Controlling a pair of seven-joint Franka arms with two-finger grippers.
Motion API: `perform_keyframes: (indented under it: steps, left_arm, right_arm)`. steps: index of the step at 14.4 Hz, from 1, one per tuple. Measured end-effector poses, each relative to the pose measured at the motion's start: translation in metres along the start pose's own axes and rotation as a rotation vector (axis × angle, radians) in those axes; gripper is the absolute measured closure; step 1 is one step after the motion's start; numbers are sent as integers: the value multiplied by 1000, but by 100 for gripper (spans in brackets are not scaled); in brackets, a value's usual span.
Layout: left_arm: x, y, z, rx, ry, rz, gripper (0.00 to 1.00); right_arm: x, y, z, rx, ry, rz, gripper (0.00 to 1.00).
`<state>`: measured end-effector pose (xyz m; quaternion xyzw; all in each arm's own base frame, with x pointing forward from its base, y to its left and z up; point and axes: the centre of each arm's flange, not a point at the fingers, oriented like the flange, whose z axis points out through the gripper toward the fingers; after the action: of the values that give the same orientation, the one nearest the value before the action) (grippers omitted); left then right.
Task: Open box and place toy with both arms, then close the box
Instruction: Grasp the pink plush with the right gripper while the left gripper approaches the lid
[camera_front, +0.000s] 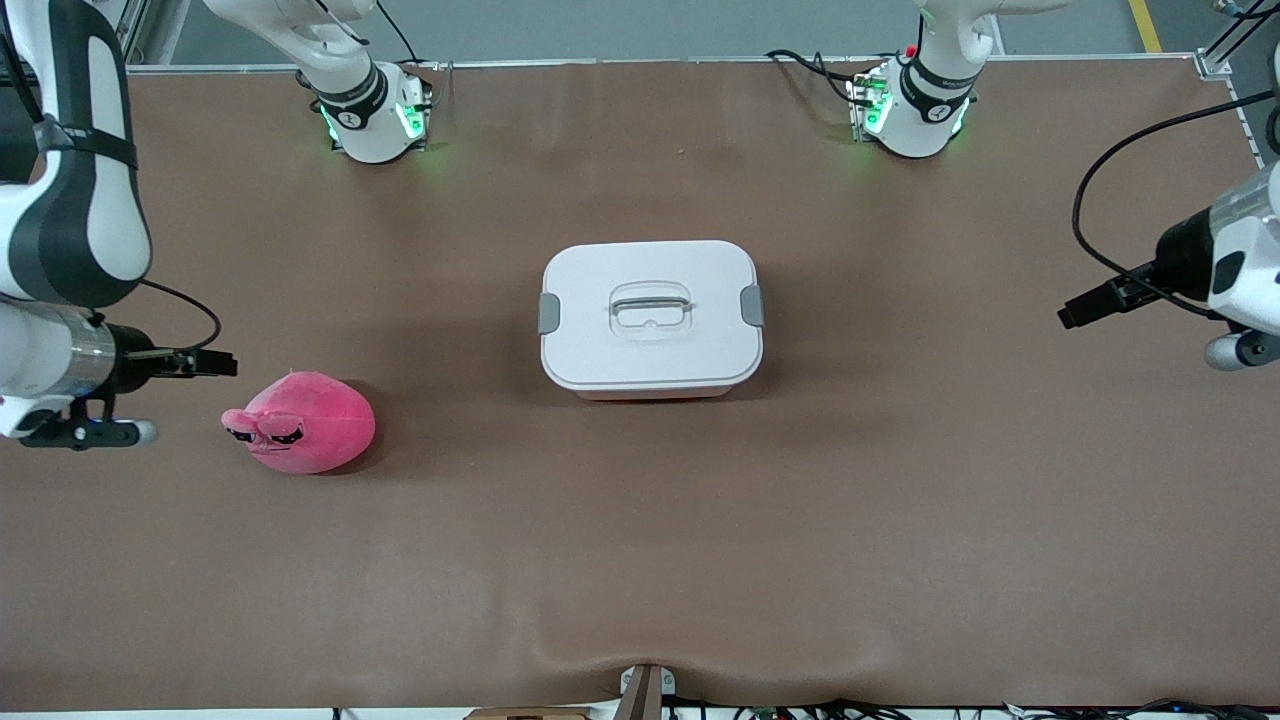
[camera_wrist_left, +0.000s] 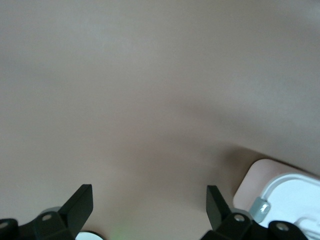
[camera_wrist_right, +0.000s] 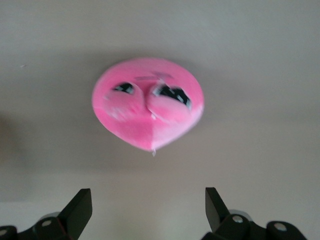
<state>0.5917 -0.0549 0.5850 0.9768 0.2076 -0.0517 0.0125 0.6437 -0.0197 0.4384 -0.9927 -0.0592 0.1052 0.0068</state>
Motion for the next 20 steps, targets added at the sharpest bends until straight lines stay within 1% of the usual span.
perform_keyframes:
  steps: [1,2,3,5,7,9,11,14,20]
  left_arm:
    - [-4,10,3,3,-2,-19,0]
    - [-8,20,4,2,2,-19,0]
    - [-10,29,5,0,7,-20,0]
    - [-9,37,12,2,5,-24,0]
    - [-2,40,22,-3,1,-46,0]
    - [2,44,30,-20,-23,-115,0]
    - [0,53,37,-20,-37,-161,0]
    - [-14,80,45,-10,-42,-233,0]
    - [-33,121,64,4,-45,-361,0]
  right_arm:
    - [11,-17,4,-14,41,-98,0]
    - [20,-35,10,-27,67,-179,0]
    - [25,-49,18,-40,77,-237,0]
    - [29,-55,32,-66,81,-343,0]
    - [32,-47,43,-91,117,-467,0]
    - [34,-41,60,-114,151,-566,0]
    - [32,-41,79,-126,171,-613,0]
    - [25,-41,94,-140,189,-631,0]
    - [13,-43,110,-133,160,-644,0]
